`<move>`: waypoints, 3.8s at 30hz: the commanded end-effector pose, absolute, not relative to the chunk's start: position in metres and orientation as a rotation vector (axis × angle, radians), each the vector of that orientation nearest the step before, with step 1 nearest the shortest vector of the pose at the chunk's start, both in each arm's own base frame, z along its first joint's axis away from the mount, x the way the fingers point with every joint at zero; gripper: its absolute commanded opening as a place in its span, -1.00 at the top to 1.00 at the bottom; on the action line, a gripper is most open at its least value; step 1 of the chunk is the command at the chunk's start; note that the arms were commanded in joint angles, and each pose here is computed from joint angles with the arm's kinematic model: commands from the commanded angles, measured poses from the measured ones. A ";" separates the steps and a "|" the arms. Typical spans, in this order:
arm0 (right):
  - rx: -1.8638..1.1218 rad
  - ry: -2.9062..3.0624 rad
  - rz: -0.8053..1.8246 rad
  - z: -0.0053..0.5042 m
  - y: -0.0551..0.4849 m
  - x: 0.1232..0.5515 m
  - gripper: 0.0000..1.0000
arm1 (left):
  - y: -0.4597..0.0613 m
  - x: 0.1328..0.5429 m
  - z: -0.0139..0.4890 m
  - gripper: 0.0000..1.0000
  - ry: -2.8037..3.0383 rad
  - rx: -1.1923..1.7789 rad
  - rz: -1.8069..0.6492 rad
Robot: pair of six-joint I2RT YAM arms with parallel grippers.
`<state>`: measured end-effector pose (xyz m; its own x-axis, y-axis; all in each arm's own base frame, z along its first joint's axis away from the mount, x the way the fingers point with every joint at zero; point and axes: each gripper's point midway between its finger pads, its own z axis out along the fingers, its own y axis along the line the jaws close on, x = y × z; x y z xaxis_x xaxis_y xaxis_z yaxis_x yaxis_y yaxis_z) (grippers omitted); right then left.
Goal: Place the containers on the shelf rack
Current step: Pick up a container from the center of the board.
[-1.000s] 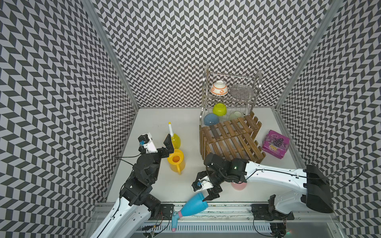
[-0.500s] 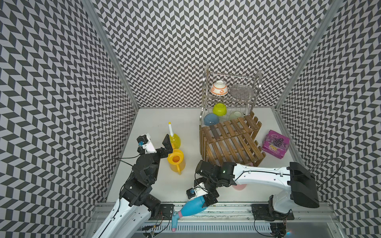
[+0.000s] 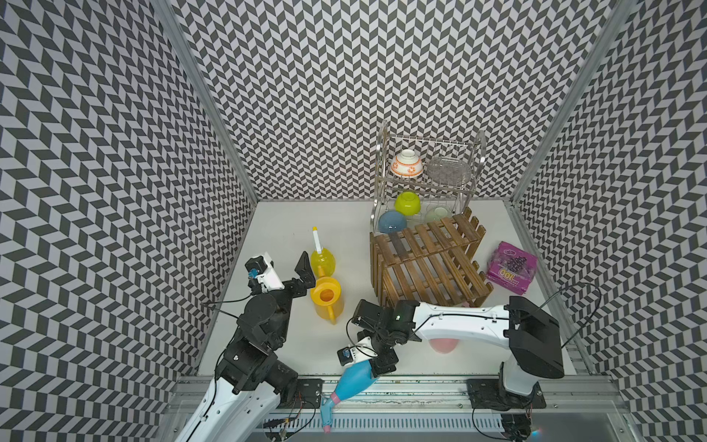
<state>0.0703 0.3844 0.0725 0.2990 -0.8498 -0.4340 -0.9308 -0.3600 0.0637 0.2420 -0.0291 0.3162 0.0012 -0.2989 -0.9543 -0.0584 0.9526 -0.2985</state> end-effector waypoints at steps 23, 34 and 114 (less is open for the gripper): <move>-2.129 1.796 0.218 0.054 0.411 0.132 -0.59 | -0.019 0.235 0.324 -1.00 1.533 -0.303 -0.165; -1.800 1.922 0.068 0.088 0.401 0.189 -0.55 | -0.015 0.231 0.327 -1.00 1.519 -0.310 -0.161; -0.549 1.466 0.006 0.375 0.189 0.253 -0.20 | -0.291 0.227 0.506 -0.70 1.564 0.361 -1.349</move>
<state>0.2517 0.2022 0.3670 0.1095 -0.3233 -0.9399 -0.3782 0.8610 -0.3402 0.2374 -0.2882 0.4926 -0.4970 -0.3802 -0.7800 0.7136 0.3324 -0.6167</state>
